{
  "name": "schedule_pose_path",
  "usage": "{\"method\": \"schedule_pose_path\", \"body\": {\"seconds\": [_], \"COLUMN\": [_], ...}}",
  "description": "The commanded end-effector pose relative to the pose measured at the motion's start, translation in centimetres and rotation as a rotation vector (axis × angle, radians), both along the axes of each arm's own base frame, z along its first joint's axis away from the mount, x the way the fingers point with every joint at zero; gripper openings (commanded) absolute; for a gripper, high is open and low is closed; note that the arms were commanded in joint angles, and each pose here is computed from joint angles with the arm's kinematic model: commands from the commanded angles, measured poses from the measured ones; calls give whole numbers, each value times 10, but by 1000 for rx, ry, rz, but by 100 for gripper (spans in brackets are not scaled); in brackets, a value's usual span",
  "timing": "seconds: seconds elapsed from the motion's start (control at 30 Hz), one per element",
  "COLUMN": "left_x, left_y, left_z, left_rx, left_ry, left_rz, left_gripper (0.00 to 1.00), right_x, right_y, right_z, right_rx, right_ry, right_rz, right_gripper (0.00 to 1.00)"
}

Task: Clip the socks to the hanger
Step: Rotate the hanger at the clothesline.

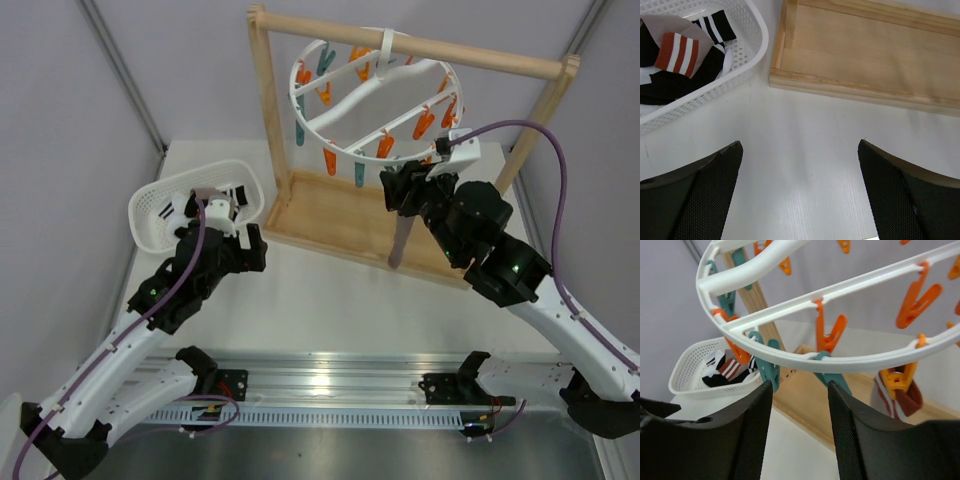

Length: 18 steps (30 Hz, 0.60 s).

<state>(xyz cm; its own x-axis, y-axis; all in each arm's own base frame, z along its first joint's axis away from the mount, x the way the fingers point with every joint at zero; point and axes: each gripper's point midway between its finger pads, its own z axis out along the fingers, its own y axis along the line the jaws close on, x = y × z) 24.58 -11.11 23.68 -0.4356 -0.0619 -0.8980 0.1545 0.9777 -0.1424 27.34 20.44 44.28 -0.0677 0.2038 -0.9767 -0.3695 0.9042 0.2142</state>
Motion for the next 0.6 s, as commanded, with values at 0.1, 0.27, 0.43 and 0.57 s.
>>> {"method": "schedule_pose_path", "body": {"seconds": [0.1, 0.27, 0.43, 0.57], "left_x": [1, 1, 0, 0], "left_y": [1, 1, 1, 1], "left_z": [2, 2, 3, 3], "left_rx": [-24, -27, -30, -29], "left_ry": [-4, -3, -7, -5], "left_rz": [15, 16, 14, 14], "left_gripper": [100, 100, 99, 100], "right_x": [-2, -5, 4, 12], "right_y": [41, 61, 67, 60], "right_z": [-3, 0, 0, -1], "right_rx": [-23, -26, -14, -3], "right_ry": [-8, -33, -38, -36], "right_rz": [60, 20, -79, -176], "right_gripper": [52, 52, 51, 52]}}
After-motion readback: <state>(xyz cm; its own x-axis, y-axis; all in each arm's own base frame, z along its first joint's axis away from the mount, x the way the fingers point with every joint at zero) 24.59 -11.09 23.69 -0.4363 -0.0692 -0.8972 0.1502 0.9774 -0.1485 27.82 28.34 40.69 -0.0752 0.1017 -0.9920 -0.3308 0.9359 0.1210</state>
